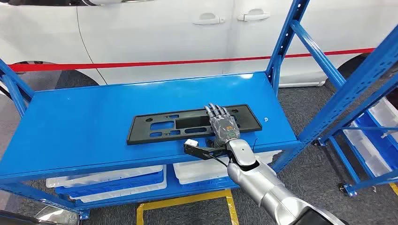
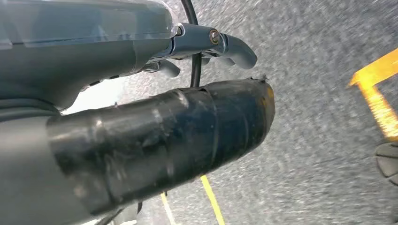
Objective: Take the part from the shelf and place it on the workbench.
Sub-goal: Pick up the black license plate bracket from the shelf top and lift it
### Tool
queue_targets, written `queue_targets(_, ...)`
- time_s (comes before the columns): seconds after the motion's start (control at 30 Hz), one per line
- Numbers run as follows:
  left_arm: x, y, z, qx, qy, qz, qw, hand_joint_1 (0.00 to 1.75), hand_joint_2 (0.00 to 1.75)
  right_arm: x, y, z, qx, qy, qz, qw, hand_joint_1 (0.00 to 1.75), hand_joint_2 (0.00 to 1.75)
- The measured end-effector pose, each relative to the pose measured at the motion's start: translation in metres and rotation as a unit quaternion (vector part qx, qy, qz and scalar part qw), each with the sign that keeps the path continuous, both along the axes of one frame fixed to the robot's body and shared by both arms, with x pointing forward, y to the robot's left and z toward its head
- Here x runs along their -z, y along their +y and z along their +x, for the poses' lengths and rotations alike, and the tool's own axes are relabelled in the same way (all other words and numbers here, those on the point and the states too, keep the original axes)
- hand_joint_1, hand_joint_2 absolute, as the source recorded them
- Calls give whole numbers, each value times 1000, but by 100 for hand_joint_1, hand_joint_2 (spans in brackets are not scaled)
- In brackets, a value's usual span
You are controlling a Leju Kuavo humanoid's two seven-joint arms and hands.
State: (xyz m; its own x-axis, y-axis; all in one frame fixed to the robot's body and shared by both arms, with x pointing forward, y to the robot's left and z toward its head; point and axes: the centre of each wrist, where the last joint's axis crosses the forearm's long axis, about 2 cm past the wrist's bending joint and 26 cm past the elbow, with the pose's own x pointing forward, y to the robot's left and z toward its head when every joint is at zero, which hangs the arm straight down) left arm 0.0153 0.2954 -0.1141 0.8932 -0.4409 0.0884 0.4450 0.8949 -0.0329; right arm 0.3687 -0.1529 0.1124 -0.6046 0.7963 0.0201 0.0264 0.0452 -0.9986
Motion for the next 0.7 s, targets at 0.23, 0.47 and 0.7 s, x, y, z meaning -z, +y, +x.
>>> queue_targets(0.23, 0, -1, 0, -1, 1, 0, 1000, 0, 0, 0, -1, 2, 3, 6, 0, 1000, 175, 175)
queue_targets(0.47, 0, -1, 0, -14, 5, -1, 1000, 0, 0, 8, -4, -1, 0, 19, -1, 1000, 175, 175)
queue_targets(0.7, 0, -1, 1, -22, 6, -8, 1000, 0, 0, 7, 1, -2, -11, 14, 2, 1000, 175, 175)
